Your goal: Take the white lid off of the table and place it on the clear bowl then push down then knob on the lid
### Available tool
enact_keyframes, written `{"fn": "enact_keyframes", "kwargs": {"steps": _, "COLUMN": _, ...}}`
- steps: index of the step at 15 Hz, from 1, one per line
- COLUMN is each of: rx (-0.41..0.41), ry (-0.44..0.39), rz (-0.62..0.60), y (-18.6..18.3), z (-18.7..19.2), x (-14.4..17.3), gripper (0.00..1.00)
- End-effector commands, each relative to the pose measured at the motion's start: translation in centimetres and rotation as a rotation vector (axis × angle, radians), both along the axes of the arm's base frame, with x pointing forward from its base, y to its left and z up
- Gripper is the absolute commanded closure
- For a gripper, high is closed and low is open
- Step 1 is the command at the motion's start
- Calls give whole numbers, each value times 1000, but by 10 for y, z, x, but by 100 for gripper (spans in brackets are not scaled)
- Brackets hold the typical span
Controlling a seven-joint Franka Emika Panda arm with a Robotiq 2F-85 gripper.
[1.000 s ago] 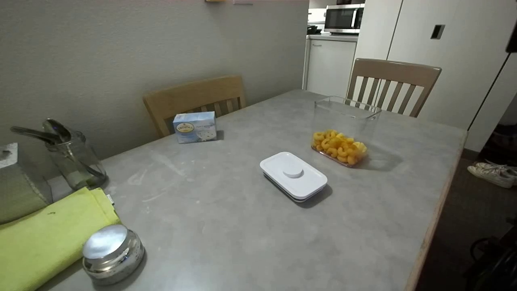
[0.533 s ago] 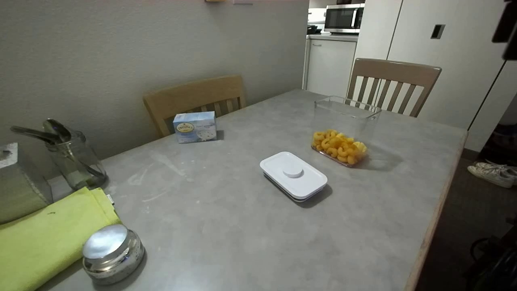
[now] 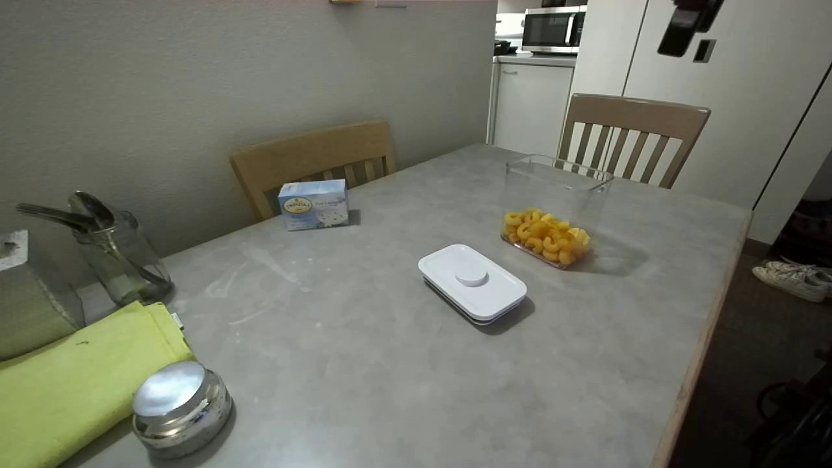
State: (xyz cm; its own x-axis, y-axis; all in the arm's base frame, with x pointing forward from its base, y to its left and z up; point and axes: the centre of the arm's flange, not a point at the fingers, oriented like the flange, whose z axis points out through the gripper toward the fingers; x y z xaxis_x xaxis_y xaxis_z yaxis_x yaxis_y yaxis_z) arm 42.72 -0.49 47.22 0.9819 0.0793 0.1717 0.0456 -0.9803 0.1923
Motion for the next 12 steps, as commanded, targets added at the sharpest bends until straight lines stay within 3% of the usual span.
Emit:
{"fn": "enact_keyframes", "kwargs": {"steps": 1, "rx": 9, "ry": -23, "rz": -12, "y": -9, "z": -5, "x": 9, "gripper": 0}}
{"fn": "enact_keyframes", "kwargs": {"steps": 7, "rx": 10, "ry": -36, "rz": -10, "y": -8, "z": -4, "x": 12, "gripper": 0}}
{"fn": "enact_keyframes", "kwargs": {"steps": 12, "rx": 51, "ry": -30, "rz": -42, "y": 0, "z": -30, "x": 55, "gripper": 0}}
